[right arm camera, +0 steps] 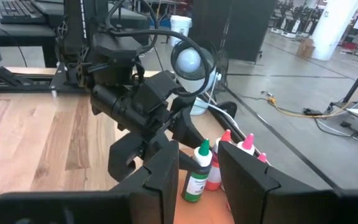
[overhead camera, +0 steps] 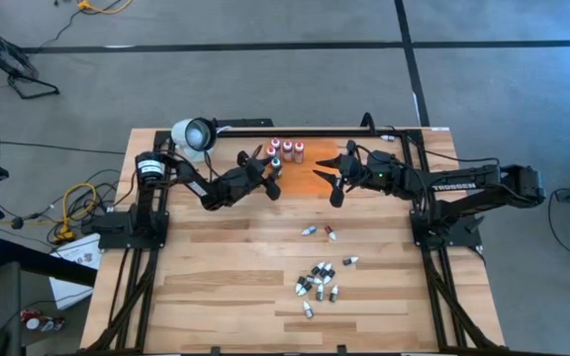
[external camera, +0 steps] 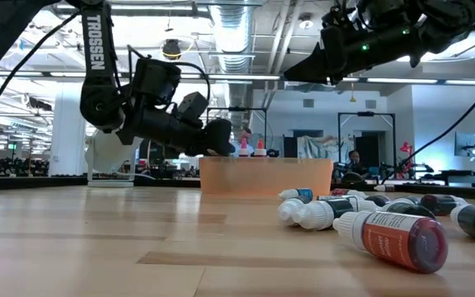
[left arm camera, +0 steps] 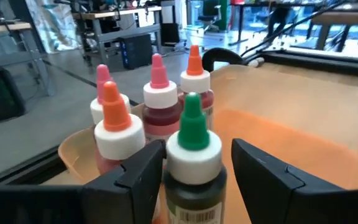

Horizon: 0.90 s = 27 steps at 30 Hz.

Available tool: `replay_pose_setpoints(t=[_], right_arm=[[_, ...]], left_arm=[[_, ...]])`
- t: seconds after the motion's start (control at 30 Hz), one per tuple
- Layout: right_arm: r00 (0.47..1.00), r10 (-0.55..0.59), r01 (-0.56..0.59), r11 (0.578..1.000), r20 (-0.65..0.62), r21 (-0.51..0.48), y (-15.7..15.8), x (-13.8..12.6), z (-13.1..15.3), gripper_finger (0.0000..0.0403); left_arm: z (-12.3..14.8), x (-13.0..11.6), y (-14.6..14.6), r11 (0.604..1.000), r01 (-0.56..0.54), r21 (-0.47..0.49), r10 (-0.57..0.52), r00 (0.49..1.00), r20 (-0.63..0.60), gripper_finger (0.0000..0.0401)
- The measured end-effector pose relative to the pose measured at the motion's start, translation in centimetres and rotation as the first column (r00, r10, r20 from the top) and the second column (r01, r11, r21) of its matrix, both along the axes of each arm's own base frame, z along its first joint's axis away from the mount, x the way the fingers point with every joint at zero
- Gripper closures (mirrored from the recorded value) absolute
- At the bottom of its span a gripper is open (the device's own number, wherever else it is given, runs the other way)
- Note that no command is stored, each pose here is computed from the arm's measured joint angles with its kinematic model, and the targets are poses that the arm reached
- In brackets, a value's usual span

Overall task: Pick & Place food coloring
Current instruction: Put the large green food coloring bottle into the orange bin

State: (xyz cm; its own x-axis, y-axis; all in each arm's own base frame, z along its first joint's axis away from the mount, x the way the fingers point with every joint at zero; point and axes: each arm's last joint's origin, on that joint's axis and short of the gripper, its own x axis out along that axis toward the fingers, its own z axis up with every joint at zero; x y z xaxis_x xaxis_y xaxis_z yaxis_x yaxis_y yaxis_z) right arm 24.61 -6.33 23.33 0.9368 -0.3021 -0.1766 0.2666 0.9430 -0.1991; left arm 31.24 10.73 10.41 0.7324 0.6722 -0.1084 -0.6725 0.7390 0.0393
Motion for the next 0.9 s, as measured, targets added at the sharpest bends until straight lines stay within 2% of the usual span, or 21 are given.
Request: replay_pose_setpoints(t=[0.33, 0.57, 0.9], right_arm=[[1.000, 0.000, 0.000, 1.000, -0.031, 0.008, 0.0, -0.1, -0.3, 0.0297], [0.997, 0.001, 0.001, 1.000, -0.073, 0.018, 0.0, -0.2, -0.7, 0.0297], [0.996, 0.021, -0.019, 0.999, -0.088, 0.028, 0.1, -0.2, -0.8, 0.0297]], left_arm=[[0.7, 1.9, -0.5, 0.994, -0.060, 0.090, 0.071, 0.991, -0.118, 0.0215], [0.2, 1.7, -0.6, 0.987, -0.132, 0.091, 0.146, 0.975, -0.169, 0.0215], [0.1, 1.6, -0.5, 0.977, -0.190, 0.098, 0.205, 0.962, -0.180, 0.0215]])
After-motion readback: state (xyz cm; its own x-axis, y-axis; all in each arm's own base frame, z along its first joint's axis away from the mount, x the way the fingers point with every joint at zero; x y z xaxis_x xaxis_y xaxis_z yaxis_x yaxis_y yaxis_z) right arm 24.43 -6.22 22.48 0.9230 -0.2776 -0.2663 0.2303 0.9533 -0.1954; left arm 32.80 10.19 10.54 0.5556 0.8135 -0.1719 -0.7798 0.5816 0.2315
